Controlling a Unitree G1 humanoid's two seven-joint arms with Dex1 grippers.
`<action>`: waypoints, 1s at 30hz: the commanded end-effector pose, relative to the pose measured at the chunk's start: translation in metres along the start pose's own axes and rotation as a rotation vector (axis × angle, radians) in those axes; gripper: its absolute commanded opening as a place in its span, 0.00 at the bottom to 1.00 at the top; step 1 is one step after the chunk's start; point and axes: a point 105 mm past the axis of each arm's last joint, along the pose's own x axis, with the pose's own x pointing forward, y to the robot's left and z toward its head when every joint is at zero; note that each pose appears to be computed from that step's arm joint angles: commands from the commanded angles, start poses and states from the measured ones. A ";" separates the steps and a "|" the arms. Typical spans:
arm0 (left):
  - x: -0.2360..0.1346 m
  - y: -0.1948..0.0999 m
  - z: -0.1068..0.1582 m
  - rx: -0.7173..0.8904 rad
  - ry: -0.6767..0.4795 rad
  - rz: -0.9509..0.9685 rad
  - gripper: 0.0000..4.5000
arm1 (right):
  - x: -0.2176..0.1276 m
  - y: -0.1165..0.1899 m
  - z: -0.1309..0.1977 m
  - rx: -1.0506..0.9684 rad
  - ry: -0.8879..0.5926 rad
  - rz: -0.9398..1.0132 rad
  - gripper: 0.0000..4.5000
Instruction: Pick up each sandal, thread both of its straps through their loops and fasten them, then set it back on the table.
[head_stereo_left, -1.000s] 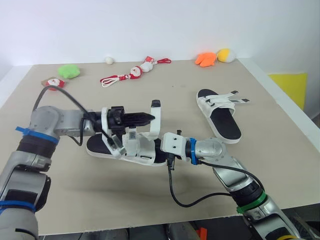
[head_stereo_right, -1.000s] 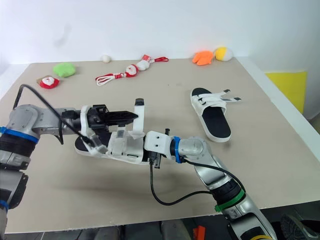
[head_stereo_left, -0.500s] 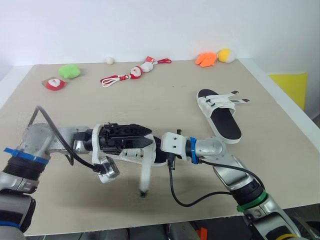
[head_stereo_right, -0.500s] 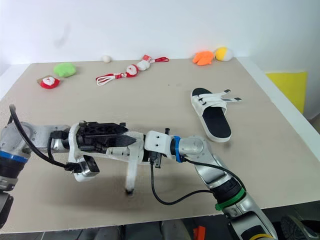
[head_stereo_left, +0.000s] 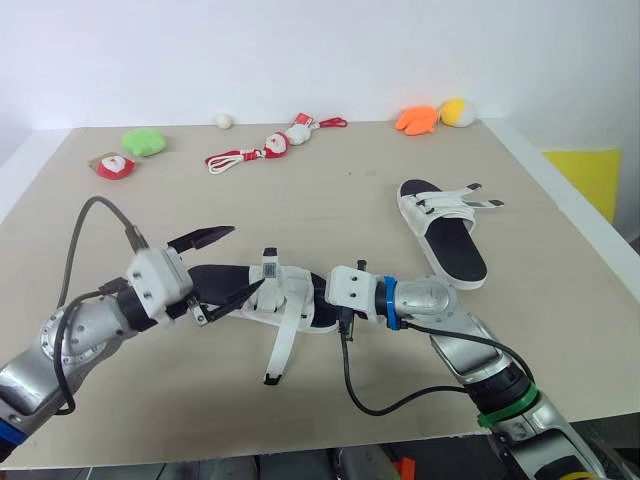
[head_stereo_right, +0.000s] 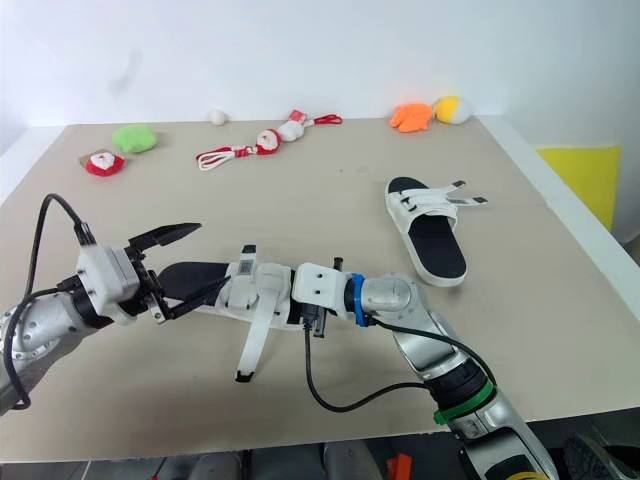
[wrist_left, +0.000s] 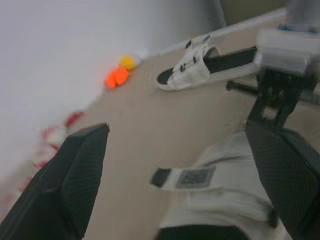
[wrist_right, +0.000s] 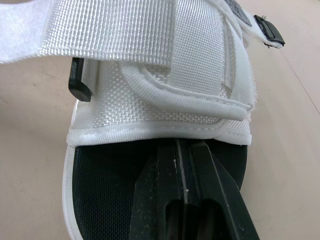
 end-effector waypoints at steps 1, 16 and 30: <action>-0.011 -0.015 0.009 -0.333 0.049 -0.127 0.99 | 0.005 0.016 -0.014 0.049 0.041 0.074 0.00; -0.023 -0.074 -0.066 -0.548 0.418 -0.401 0.99 | 0.005 0.017 -0.014 0.056 0.039 0.071 0.00; 0.009 -0.076 -0.077 -0.472 0.394 -0.441 0.51 | 0.005 0.017 -0.014 0.061 0.041 0.054 0.00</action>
